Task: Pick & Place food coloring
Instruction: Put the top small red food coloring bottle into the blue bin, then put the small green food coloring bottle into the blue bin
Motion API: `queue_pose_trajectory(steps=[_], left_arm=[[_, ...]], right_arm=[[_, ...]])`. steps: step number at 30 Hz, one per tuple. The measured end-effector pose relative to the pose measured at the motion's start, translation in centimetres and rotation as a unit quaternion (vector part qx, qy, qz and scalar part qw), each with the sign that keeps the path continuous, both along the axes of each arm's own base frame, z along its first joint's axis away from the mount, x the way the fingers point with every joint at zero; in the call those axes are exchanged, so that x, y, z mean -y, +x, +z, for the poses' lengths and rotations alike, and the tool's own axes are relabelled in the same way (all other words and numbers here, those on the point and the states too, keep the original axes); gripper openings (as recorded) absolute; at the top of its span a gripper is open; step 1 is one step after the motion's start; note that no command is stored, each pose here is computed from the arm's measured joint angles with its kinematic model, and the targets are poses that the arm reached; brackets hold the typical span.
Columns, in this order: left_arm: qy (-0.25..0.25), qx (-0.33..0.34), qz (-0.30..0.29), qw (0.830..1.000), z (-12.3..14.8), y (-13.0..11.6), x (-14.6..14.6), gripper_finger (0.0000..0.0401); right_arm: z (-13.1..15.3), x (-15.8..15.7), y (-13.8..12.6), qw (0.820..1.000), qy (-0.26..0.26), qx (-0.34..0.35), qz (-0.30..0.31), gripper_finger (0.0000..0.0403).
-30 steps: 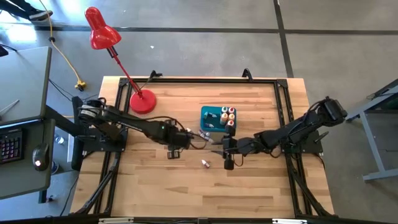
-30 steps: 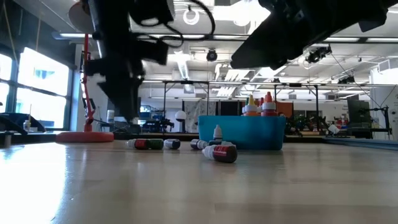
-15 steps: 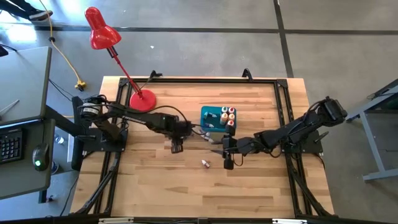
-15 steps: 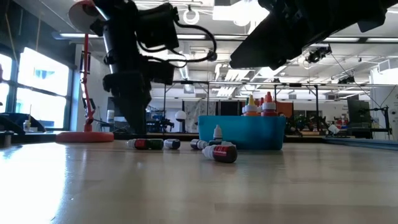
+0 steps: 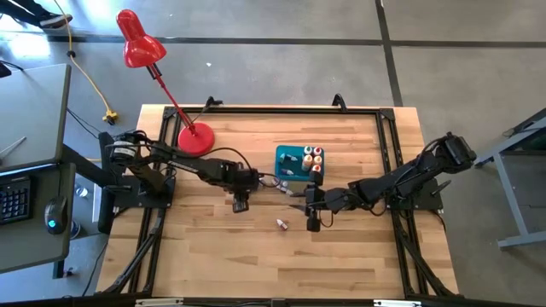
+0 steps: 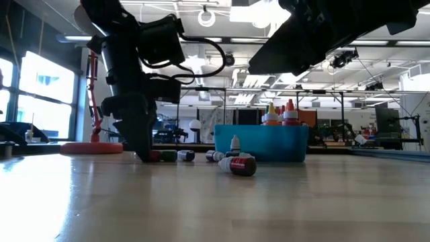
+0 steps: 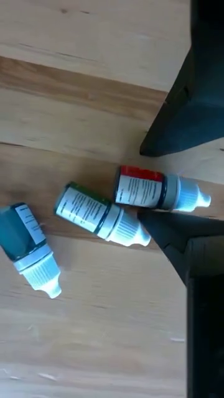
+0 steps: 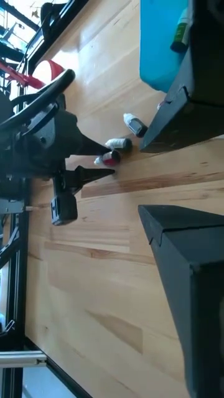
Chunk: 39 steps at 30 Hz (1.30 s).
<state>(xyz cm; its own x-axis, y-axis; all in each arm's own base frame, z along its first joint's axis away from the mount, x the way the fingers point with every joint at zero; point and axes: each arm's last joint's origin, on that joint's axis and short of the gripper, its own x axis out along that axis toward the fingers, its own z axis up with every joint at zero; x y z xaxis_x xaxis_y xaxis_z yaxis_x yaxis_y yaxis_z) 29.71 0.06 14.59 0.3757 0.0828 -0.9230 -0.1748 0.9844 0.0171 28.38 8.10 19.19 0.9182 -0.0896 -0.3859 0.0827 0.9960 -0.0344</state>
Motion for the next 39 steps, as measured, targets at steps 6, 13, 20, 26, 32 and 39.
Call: queue_pose_trajectory(steps=[6, 13, 20, 26, 32, 39], left_arm=[[-0.006, 0.008, 0.013, 1.000, 0.1, 0.2, 0.0, 0.0093], [-0.029, 0.058, 0.026, 0.998, 2.1, 2.0, 0.1, 0.0053], [0.048, 0.147, -0.018, 0.988, 7.6, 5.3, -0.5, 0.0065], [0.099, 0.209, -0.019, 0.973, 10.7, 7.7, -3.8, 0.0067], [0.067, 0.204, 0.031, 0.976, 8.0, 8.7, -7.5, 0.0079], [0.015, 0.217, 0.027, 0.976, 6.0, 9.7, -9.1, 0.0123]], right_arm=[[0.0, 0.0, 0.0, 1.000, -0.001, 0.000, 0.000, 0.0139], [0.0, 0.0, 0.0, 1.000, -0.003, 0.000, 0.001, 0.0139], [0.0, 0.0, 0.0, 1.000, -0.004, -0.001, 0.001, 0.0139], [0.0, 0.0, 0.0, 1.000, -0.004, -0.002, 0.001, 0.0139], [-0.1, 0.0, -0.1, 1.000, -0.005, -0.008, 0.003, 0.0139], [-0.3, 0.1, -0.2, 1.000, -0.009, -0.018, 0.002, 0.0139]])
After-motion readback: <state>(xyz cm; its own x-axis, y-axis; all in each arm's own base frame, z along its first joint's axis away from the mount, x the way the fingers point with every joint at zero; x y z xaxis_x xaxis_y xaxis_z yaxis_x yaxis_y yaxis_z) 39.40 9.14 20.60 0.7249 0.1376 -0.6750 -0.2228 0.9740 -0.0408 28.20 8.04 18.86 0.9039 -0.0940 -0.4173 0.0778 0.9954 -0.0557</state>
